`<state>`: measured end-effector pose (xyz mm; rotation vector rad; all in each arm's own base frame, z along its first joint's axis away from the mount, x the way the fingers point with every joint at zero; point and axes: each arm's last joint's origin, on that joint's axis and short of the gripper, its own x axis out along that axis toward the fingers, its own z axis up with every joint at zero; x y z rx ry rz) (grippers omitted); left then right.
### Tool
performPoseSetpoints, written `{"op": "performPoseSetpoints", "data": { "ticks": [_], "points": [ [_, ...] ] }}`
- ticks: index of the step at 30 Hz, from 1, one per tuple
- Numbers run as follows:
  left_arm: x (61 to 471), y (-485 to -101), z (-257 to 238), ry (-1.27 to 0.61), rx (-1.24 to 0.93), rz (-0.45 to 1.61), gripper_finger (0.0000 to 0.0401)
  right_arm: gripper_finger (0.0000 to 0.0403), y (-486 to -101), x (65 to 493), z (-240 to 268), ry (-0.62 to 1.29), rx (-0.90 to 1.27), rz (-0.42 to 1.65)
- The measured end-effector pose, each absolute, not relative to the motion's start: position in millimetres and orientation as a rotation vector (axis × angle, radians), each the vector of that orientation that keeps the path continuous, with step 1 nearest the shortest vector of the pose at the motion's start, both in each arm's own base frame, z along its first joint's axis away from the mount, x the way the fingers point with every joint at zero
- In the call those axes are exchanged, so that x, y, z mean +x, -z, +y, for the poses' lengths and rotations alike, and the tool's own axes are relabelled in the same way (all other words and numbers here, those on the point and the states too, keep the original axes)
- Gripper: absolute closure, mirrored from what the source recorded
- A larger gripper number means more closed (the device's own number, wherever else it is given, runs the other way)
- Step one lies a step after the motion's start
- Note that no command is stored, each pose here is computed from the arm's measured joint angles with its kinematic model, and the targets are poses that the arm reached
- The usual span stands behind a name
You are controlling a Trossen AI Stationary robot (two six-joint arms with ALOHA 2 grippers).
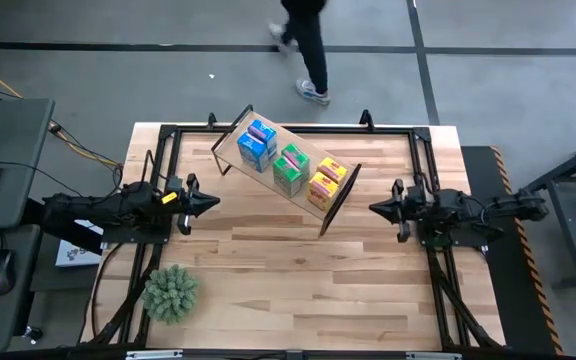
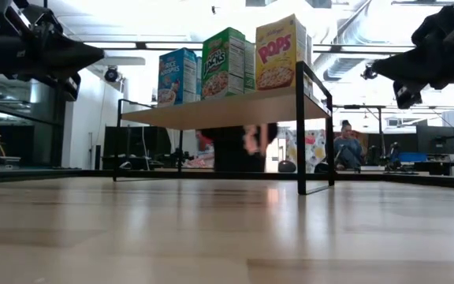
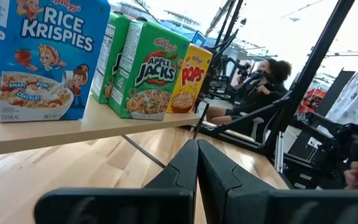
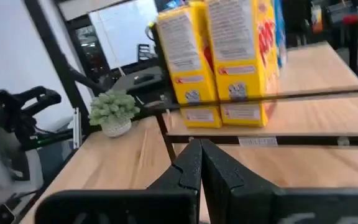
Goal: Stack cereal on shelf
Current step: Return to Home Position
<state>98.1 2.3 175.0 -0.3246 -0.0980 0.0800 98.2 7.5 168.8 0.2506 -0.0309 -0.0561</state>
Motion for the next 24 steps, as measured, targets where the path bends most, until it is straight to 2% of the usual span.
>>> {"op": "performPoseSetpoints", "data": {
  "ticks": [24],
  "points": [
    [98.2,-174.7,2.2,-0.080,-0.324,-0.095,0.0401,0.0403,-168.0,98.9,6.9,0.061,0.289,-0.019]
  ]
}}
